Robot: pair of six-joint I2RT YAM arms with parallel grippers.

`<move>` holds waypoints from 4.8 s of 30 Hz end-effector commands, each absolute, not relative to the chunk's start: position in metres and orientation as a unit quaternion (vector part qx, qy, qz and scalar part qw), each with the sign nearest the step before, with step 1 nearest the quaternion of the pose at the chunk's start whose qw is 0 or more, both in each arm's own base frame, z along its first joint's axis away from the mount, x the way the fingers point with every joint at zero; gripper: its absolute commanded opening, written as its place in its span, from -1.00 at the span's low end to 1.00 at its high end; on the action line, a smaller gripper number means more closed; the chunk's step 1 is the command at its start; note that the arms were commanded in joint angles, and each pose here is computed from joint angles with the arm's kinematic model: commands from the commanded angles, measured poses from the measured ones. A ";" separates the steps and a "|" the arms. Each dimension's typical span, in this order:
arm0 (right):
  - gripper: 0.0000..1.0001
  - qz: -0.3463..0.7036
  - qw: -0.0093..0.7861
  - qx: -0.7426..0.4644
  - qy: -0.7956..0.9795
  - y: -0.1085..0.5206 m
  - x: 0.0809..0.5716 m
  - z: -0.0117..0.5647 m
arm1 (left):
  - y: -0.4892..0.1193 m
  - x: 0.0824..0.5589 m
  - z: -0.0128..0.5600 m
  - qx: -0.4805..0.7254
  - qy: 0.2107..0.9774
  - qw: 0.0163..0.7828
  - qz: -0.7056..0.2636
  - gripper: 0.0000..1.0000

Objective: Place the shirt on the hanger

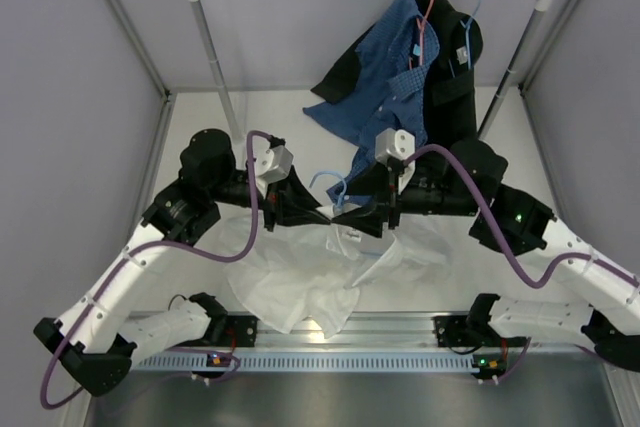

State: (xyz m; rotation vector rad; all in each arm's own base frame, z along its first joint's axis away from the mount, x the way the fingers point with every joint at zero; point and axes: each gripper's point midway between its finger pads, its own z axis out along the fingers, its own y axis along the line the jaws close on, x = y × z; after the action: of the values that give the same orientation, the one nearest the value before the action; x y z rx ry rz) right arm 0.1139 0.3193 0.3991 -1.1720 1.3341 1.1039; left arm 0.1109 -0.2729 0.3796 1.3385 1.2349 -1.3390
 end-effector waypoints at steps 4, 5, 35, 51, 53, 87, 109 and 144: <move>-0.01 0.503 0.559 -0.483 0.449 0.317 0.096 0.457 | -0.276 0.101 0.395 0.563 0.438 0.423 -0.558 -1.00; -0.03 0.504 0.556 -0.485 0.450 0.321 0.097 0.455 | -0.276 0.101 0.395 0.563 0.438 0.423 -0.558 -1.00; -1.00 0.375 0.720 -0.327 0.484 0.215 0.128 0.508 | -0.143 0.195 0.344 0.166 0.669 0.679 -0.253 0.96; -1.00 0.413 0.719 -0.330 0.451 0.182 0.090 0.547 | -0.218 0.279 0.344 0.167 0.649 0.683 -0.289 0.70; -1.00 0.418 0.717 -0.330 0.450 0.182 0.088 0.547 | -0.221 0.283 0.347 0.167 0.645 0.687 -0.290 0.56; -1.00 0.335 0.668 -0.382 0.544 0.204 0.123 0.481 | -0.158 0.308 0.399 0.195 0.733 0.611 -0.227 0.89; -1.00 0.391 0.605 -0.522 0.456 0.244 0.083 0.475 | -0.285 0.148 0.445 0.573 0.445 0.456 -0.515 0.96; 0.24 0.332 0.666 -0.382 0.548 0.217 0.133 0.477 | -0.317 0.152 0.409 0.602 0.462 0.406 -0.509 -1.00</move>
State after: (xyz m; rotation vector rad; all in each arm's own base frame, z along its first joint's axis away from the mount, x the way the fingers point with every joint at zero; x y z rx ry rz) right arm 0.1302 0.2351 0.4579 -0.9789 1.2747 0.7697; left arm 0.1480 -0.3198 0.3922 1.4974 1.2361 -1.3349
